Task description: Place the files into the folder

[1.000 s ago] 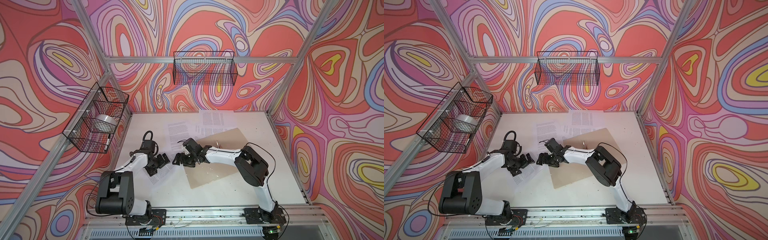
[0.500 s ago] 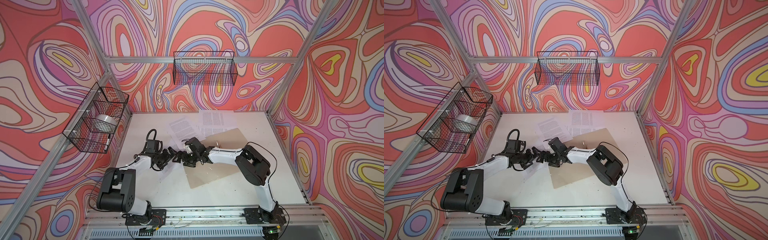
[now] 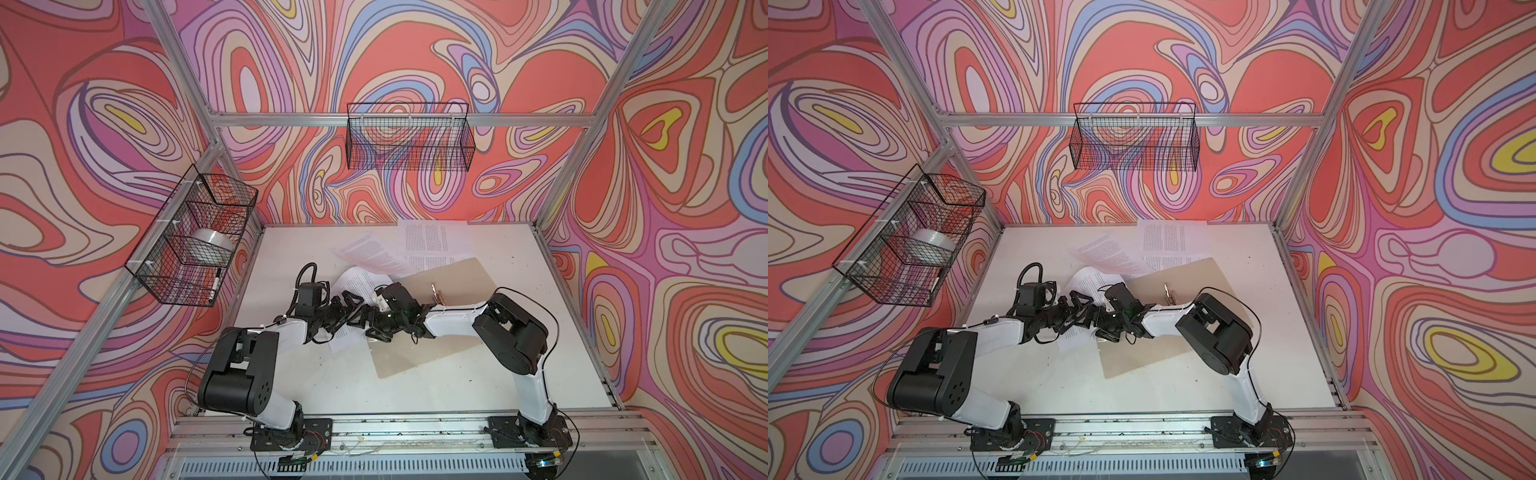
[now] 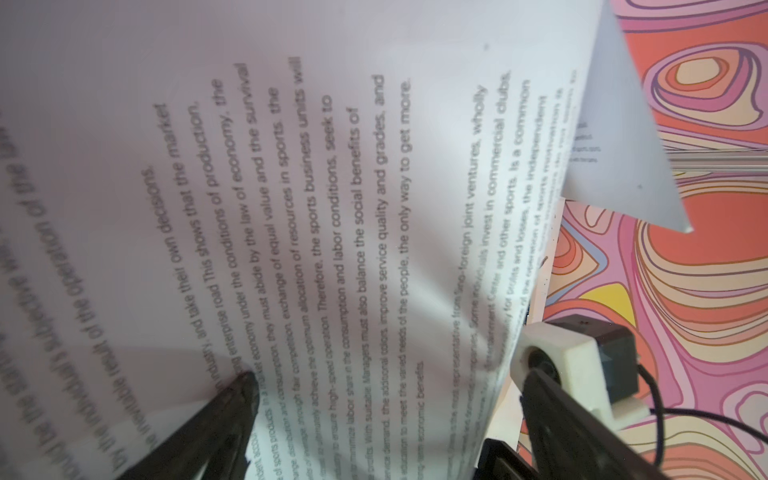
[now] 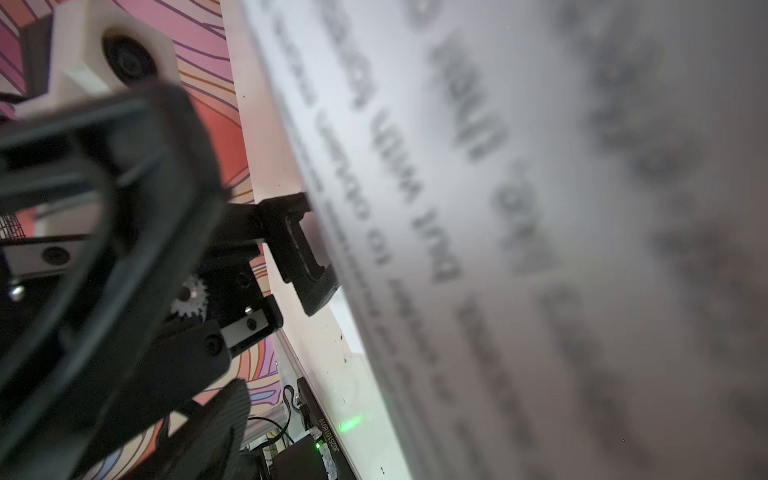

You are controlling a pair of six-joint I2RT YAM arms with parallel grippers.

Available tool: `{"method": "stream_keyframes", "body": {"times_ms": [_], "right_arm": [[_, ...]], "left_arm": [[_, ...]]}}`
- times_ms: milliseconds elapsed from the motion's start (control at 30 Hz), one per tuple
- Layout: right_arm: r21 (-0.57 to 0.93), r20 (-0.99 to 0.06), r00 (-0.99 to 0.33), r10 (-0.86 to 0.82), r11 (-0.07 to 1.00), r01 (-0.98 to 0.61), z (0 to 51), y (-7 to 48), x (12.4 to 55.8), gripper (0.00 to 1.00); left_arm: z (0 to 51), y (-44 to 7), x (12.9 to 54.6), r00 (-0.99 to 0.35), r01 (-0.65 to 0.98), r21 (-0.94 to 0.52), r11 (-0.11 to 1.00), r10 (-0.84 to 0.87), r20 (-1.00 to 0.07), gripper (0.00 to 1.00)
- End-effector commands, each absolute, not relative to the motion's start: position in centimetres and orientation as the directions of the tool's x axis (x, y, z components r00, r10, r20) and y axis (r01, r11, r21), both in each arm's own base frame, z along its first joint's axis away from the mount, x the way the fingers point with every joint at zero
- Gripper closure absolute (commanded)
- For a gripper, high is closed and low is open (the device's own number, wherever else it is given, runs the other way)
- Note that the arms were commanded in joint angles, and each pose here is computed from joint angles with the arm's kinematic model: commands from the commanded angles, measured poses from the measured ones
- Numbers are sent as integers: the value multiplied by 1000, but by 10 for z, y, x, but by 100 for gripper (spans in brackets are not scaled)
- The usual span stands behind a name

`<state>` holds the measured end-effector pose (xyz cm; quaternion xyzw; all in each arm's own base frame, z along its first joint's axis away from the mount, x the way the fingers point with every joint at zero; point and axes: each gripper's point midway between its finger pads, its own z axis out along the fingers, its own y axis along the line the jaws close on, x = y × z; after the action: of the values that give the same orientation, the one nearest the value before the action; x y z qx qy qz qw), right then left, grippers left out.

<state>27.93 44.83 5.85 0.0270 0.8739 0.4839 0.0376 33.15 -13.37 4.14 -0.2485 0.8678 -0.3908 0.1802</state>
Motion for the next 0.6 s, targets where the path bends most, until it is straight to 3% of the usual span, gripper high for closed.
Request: {"method": "stream_keyframes", "body": {"times_ms": [0,167,333,567], "right_arm": [[751,28,-993,115,654,97,12,425,266,2],[690,-84,-991,101,723,15,15,419,283,7],[687,-172,-980,95,725,-51,34,422,295,20],[719,-175,-979,103,693,-56,41,426,296,56]], "left_arm": [[-63,-103,196,-748,-661,-360,659,-616,245,0],[-60,-97,186,-763,-645,-333,688,-603,232,0],[-56,-92,179,-772,-635,-311,708,-598,215,0],[-33,-83,180,-773,-631,-297,717,-615,157,0]]}}
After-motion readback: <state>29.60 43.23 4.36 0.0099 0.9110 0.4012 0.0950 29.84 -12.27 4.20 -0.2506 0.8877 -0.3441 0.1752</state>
